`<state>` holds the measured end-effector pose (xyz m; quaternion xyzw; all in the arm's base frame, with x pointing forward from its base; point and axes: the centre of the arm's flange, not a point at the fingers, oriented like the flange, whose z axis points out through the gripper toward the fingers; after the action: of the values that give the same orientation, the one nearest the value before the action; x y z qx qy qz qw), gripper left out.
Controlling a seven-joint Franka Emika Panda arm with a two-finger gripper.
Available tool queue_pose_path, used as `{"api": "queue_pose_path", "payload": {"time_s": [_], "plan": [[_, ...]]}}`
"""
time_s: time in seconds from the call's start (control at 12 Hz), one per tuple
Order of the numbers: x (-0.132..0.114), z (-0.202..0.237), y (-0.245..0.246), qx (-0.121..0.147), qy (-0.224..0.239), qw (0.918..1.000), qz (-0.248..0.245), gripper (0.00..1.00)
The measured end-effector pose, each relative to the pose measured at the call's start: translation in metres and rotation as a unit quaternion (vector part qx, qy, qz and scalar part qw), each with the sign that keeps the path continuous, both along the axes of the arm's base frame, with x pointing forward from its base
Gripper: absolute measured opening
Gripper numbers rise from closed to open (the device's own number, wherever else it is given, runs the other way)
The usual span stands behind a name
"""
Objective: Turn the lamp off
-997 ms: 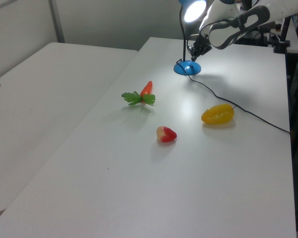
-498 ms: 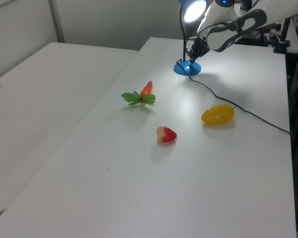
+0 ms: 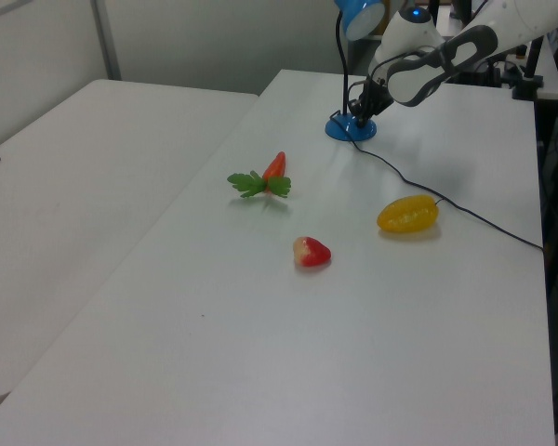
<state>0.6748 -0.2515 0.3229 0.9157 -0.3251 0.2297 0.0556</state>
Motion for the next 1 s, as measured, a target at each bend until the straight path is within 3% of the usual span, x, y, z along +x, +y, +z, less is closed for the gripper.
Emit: {"api": "queue_pose_path", "payload": {"time_s": [0.66, 1.0], "plan": [[-0.010, -0.001, 0.010, -0.003, 0.013, 0.9998, 0.011, 0.01], [-0.024, 0.051, 0.082, 0.024, 0.099, 0.9932, 0.056, 0.01]]}}
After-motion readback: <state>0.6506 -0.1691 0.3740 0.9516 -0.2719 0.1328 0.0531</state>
